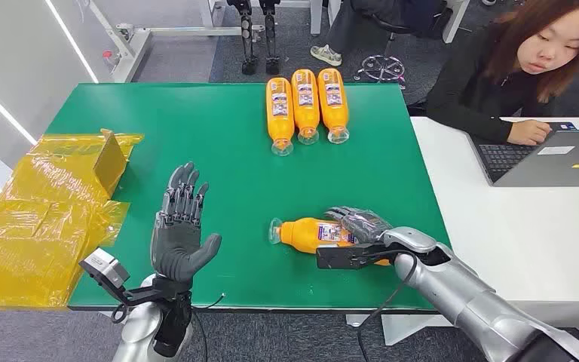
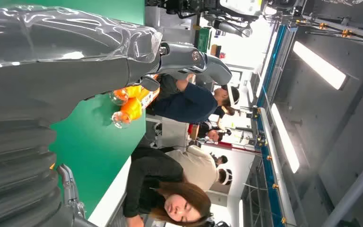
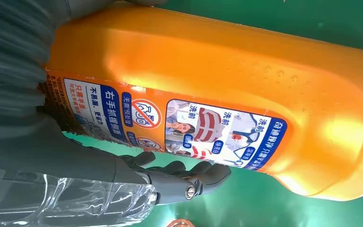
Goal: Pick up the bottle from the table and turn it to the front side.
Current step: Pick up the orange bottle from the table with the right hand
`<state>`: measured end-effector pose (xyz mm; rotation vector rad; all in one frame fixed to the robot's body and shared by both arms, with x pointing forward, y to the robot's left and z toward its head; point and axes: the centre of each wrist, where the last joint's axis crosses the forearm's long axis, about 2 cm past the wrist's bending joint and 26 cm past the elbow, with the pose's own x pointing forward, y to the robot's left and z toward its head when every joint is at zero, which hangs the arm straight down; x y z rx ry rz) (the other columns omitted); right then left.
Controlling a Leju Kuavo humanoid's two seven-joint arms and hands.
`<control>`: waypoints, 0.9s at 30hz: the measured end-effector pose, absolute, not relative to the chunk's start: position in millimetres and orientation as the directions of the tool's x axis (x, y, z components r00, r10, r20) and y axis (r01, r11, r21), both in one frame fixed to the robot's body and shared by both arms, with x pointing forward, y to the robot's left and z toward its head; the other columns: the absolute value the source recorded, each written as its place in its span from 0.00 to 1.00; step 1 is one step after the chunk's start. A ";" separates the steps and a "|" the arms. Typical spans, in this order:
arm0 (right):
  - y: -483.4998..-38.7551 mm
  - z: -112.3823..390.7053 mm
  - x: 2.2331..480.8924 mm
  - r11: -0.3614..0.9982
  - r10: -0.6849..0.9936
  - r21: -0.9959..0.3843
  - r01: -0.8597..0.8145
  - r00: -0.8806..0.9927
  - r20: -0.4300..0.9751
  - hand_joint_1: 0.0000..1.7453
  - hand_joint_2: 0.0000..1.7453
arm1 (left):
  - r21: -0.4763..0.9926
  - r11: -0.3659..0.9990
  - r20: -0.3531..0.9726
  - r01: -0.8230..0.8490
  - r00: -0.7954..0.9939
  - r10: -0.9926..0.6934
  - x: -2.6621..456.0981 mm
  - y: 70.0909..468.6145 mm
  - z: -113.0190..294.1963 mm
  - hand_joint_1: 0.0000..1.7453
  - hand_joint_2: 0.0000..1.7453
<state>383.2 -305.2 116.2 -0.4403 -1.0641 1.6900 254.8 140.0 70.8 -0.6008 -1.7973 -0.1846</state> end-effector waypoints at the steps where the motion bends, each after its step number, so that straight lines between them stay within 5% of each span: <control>1: -305.4 116.4 383.3 -0.061 0.900 -0.818 -0.572 -0.386 0.202 1.00 1.00 | -0.177 0.856 0.933 0.486 -0.194 0.303 254.5 140.1 70.5 0.00 1.00; 27: -308.5 128.3 377.1 -0.120 0.912 -0.882 -0.455 -0.401 0.083 1.00 1.00 | -0.161 0.879 0.938 0.450 -0.207 0.277 247.3 148.1 67.7 0.00 1.00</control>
